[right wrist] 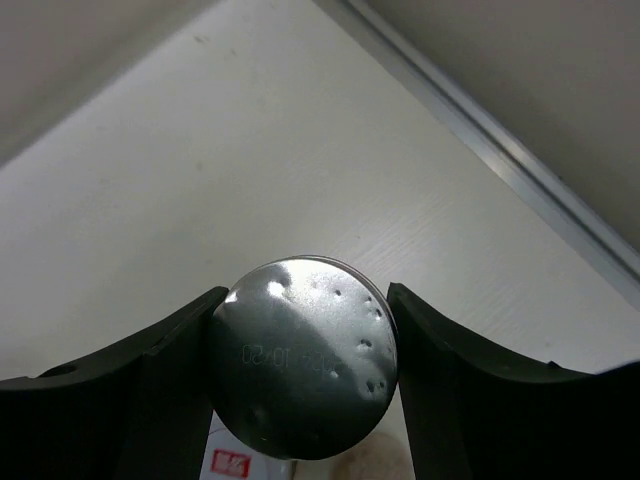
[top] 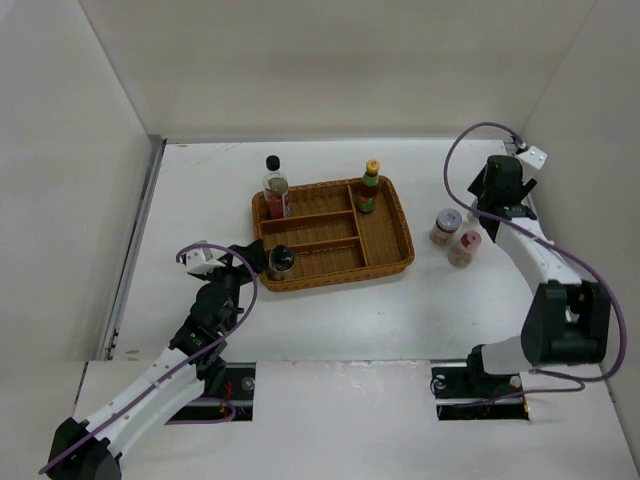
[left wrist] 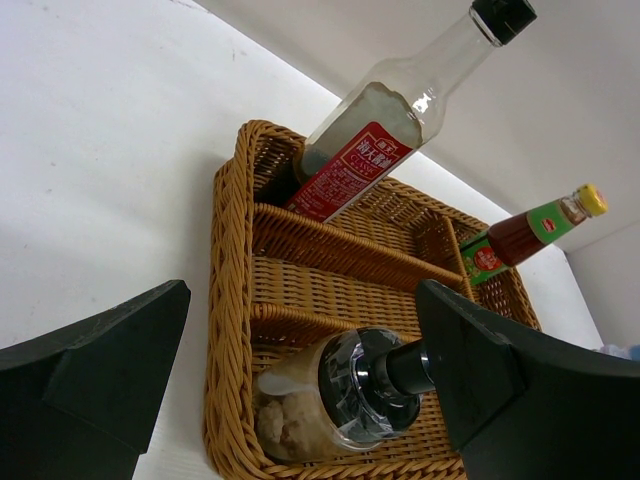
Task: Organize the condiment bottles
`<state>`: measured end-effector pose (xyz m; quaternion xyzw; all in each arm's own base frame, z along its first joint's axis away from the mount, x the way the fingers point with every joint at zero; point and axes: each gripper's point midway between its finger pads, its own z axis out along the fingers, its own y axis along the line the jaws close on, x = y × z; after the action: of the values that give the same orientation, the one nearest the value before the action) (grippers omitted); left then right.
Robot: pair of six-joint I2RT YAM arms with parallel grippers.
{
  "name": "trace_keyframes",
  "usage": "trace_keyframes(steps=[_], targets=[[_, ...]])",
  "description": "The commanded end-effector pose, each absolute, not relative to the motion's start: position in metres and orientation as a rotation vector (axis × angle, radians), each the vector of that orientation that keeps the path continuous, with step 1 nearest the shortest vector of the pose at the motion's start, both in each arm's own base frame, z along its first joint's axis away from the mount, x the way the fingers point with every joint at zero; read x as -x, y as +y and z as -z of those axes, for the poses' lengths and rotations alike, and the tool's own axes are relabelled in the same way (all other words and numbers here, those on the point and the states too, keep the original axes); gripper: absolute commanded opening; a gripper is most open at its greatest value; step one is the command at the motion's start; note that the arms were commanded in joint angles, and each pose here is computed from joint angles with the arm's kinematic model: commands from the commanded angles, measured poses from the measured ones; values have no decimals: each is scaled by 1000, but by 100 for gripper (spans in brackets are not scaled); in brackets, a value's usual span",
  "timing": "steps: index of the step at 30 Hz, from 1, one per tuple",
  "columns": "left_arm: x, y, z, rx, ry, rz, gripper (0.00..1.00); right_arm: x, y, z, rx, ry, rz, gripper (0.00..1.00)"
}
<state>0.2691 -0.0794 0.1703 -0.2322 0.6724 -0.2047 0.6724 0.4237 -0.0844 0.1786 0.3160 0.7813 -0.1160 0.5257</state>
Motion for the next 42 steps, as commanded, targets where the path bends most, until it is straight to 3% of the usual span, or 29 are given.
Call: trace_keyframes(steps=[1,5,13,25,31,34,36,42], targets=[[-271,-79,-181,541,1469,491,100,-411,-66,-319,-707,1473,193,44],[-271,-80,-182,537,1465,499,100,-399,5,-346,-527,1476,66,45],[-269,-77,-183,546,1454,496,100,-377,145,-286,-233,1691,-194,45],[-270,-79,-182,541,1461,502,100,-352,185,-176,-87,1969,-181,48],[-270,-79,-180,541,1466,497,100,-348,191,-148,-77,2036,-187,59],[-270,-77,-182,547,1459,496,100,-346,188,-162,-96,2003,-203,83],[-270,-76,-180,549,1463,489,100,-347,183,-180,-119,1962,-227,92],[-270,-76,-181,550,1458,495,100,-347,141,-239,-248,1805,-267,100]])
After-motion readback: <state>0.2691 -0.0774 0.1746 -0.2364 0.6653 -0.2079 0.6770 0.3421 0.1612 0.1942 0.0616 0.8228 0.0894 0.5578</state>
